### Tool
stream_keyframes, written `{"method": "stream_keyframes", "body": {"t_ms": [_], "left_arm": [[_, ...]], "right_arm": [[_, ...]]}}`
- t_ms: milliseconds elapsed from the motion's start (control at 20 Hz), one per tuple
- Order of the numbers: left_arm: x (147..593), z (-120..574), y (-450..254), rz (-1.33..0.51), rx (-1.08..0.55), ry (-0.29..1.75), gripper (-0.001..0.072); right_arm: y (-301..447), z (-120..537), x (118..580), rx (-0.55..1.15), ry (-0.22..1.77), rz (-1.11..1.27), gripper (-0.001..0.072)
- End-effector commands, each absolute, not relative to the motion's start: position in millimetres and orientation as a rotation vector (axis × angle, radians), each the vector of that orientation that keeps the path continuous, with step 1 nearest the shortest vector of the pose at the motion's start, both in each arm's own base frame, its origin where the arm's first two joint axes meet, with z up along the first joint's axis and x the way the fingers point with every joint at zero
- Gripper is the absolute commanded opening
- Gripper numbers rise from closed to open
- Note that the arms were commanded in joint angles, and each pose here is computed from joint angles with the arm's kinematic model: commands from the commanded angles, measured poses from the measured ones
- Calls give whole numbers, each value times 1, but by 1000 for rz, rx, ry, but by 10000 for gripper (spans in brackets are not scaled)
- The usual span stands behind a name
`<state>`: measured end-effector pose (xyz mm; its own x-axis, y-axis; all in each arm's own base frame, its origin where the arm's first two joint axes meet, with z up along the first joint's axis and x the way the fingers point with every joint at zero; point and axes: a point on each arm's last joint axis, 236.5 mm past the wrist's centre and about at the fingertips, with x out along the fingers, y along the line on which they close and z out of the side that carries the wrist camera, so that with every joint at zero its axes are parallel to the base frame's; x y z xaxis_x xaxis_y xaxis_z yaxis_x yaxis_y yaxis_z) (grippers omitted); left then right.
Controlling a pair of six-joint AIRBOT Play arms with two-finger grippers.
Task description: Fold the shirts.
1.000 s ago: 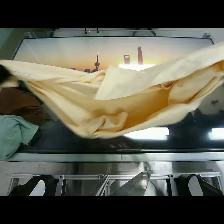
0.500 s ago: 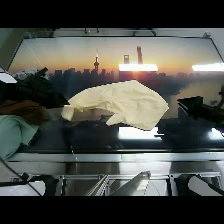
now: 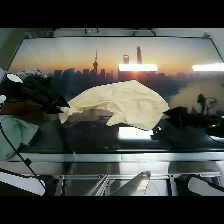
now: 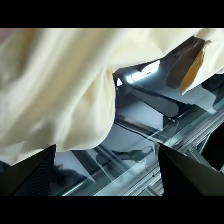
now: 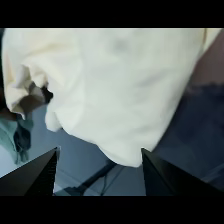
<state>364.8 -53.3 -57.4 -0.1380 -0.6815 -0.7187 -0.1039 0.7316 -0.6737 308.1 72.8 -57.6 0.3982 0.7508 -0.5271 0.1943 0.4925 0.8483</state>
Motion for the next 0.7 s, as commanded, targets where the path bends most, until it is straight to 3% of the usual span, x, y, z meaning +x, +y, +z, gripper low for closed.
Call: {"method": "stream_keyframes", "body": {"t_ms": [0,250,400,500,600,650], "left_arm": [[369,-60,-34,-496,-703,1649,705],[353,-84,3,-334,-581,1739,705],[373,-89,4,-305,-573,1660,689],[376,-98,-7,-317,-551,1668,688],[367,-116,-24,-352,-543,1741,687],[362,-125,-33,-370,-537,1778,686]], "right_arm": [[93,-99,286,966,1260,352,572],[127,-118,297,867,1271,301,570],[142,-116,318,932,1202,283,562],[150,-107,331,947,1165,327,273],[154,-100,338,958,1154,351,248],[155,-97,340,955,1149,363,188]]}}
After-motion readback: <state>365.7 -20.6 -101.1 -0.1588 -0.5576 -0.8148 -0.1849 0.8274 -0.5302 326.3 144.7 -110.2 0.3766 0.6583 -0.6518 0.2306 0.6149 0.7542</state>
